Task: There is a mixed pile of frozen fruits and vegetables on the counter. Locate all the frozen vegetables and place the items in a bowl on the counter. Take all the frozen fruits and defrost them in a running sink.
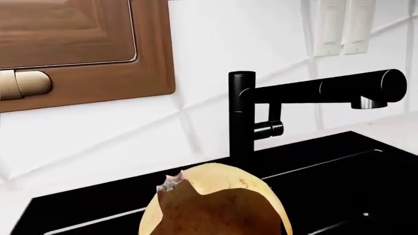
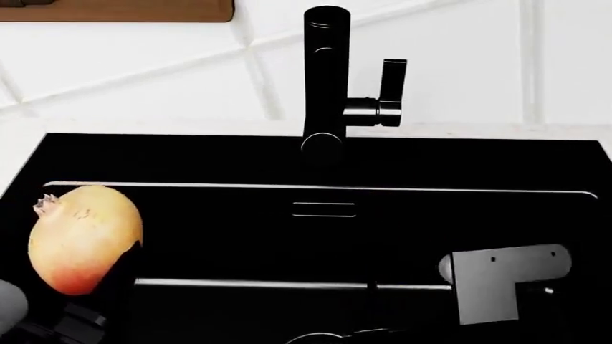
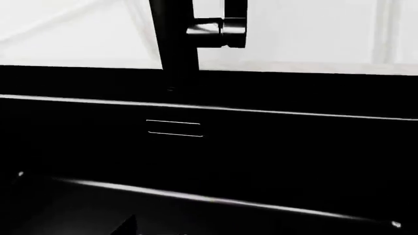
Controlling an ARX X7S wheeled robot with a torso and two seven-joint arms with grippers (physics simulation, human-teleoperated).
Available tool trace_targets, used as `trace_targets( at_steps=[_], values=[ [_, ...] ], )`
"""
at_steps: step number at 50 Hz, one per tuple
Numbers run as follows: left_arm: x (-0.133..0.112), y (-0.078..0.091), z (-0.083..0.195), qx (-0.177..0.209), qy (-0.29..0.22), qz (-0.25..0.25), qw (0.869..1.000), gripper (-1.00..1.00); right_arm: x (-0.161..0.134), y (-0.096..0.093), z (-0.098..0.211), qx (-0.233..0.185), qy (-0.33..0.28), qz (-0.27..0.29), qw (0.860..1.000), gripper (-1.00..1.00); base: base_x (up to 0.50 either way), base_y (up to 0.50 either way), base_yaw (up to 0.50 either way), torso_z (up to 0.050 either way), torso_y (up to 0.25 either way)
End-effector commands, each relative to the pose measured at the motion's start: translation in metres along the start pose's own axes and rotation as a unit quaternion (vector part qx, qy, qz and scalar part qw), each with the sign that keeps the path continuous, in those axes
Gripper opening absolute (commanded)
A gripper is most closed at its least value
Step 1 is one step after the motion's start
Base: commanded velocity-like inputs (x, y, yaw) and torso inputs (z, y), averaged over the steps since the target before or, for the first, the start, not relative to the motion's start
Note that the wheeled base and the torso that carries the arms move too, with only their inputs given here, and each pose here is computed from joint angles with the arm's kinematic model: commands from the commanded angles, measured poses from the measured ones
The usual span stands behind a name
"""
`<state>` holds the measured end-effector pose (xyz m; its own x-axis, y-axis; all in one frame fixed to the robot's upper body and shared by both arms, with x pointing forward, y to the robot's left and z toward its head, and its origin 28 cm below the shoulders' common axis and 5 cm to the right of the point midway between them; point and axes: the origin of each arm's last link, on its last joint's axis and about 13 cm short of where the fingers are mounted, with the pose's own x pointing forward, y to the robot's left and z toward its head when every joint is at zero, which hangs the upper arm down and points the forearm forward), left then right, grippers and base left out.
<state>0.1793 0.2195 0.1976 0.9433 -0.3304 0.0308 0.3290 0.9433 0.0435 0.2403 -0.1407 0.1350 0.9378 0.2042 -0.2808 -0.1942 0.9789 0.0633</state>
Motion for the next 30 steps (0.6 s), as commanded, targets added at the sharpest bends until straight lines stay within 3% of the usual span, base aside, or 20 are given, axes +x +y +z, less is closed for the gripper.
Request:
trace_targets(
  at_steps=[1,9,11,16,26,30],
  values=[
    [0.010,-0.009,-0.005,-0.015,0.011,-0.020,1.000,-1.00,-0.046,0.013,0.039,-0.012,-0.110,-0.020,0.994,1.00,0.00,0.00,0.00,0.000,0.000],
    [0.026,-0.015,-0.010,0.005,0.036,-0.045,0.998,-1.00,-0.057,0.009,0.045,0.002,-0.143,-0.045,0.989,1.00,0.00,0.00,0.00,0.000,0.000],
    [0.033,-0.017,-0.016,-0.008,0.052,-0.055,0.997,-1.00,-0.059,0.008,0.044,0.007,-0.143,-0.043,0.989,1.00,0.00,0.00,0.00,0.000,0.000],
    [0.042,-0.018,-0.024,0.008,0.070,-0.060,0.996,-1.00,-0.062,0.009,0.044,0.019,-0.147,-0.031,0.988,1.00,0.00,0.00,0.00,0.000,0.000],
    [0.067,-0.018,-0.034,0.020,0.103,-0.066,0.992,-1.00,-0.071,0.008,0.048,0.005,-0.155,-0.037,0.987,1.00,0.00,0.00,0.00,0.000,0.000],
    [0.074,-0.016,-0.050,-0.002,0.132,-0.069,0.989,-1.00,-0.077,0.011,0.053,0.017,-0.164,-0.013,0.986,1.00,0.00,0.00,0.00,0.000,0.000]
  ],
)
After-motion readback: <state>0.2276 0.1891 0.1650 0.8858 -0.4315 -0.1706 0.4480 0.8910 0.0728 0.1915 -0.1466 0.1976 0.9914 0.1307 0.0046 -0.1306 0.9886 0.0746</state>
